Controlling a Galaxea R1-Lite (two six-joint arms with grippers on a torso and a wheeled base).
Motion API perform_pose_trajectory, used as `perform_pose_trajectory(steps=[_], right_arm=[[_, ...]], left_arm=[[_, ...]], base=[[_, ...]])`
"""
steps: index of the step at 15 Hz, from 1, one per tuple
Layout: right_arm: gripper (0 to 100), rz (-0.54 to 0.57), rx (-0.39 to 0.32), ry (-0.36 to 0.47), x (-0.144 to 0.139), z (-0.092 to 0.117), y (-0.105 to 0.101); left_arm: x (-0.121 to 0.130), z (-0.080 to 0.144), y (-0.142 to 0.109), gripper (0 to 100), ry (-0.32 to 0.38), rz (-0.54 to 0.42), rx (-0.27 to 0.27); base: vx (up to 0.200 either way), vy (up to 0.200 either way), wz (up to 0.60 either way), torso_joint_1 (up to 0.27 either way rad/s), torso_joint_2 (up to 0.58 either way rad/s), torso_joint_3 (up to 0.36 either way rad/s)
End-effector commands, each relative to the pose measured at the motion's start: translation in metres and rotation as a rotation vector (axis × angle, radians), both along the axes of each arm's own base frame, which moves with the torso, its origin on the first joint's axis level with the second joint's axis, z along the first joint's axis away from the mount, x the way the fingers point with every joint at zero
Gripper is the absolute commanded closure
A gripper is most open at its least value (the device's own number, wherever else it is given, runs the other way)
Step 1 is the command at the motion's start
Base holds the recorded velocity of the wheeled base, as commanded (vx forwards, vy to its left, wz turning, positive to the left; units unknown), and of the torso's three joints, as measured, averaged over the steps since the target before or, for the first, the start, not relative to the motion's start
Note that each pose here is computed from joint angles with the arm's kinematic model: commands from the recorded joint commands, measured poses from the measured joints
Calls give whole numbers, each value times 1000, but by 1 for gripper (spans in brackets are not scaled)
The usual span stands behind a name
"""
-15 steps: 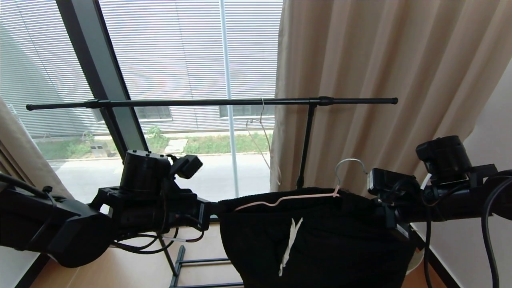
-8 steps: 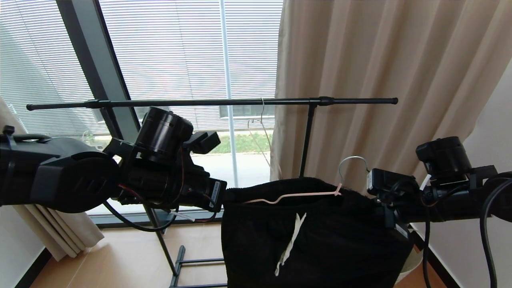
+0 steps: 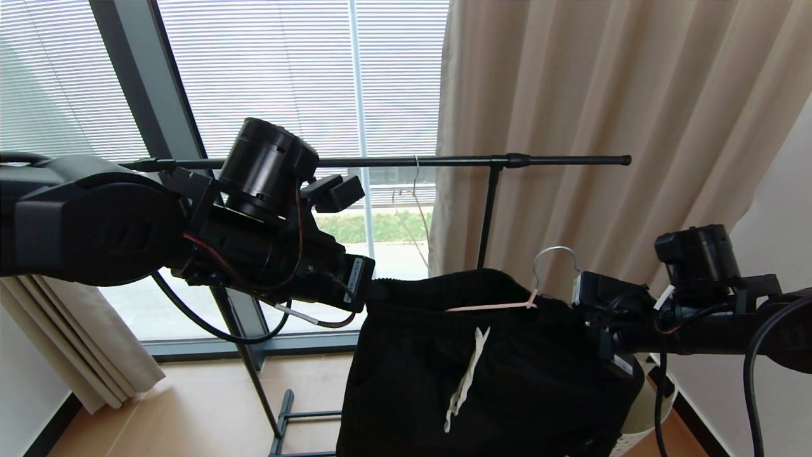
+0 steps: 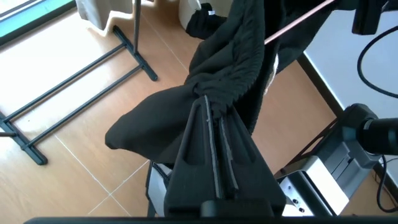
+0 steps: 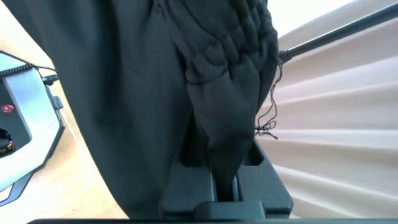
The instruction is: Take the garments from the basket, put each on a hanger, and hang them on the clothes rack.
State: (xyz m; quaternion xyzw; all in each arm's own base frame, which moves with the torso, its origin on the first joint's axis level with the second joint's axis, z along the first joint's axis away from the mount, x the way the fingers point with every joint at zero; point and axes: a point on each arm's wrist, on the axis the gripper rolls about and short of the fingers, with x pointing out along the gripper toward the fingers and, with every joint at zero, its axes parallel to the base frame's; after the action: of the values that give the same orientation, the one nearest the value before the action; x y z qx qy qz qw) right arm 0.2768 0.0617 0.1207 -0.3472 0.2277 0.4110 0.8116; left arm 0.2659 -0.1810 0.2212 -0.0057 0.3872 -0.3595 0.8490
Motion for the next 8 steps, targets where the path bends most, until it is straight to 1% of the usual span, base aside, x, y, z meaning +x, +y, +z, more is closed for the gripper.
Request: perform_pose_trajectory(steps=[1,2,4,6,8], right_arm=[[100,-6,29,23,-1,0,5],[100,-43,76,55,-2,2,9],[100,-72,171,75,-5,13,18],[100,-65,222,83,-8,19,19],[100,-64,226,80,-7,21,20]], left_arm=[[1,-5,-12,100,8,-29,10],[1,-8,-17,100,13,-41,16],[3,-10,-24,100,15,-52,18],[3,-13,-29,100,17,-68,26],[3,-18,-33,100,22,-67,42]], base=[[0,0,0,0,0,0],[0,0,0,0,0,0],[0,0,0,0,0,0],[0,0,0,0,0,0],[0,0,0,0,0,0]])
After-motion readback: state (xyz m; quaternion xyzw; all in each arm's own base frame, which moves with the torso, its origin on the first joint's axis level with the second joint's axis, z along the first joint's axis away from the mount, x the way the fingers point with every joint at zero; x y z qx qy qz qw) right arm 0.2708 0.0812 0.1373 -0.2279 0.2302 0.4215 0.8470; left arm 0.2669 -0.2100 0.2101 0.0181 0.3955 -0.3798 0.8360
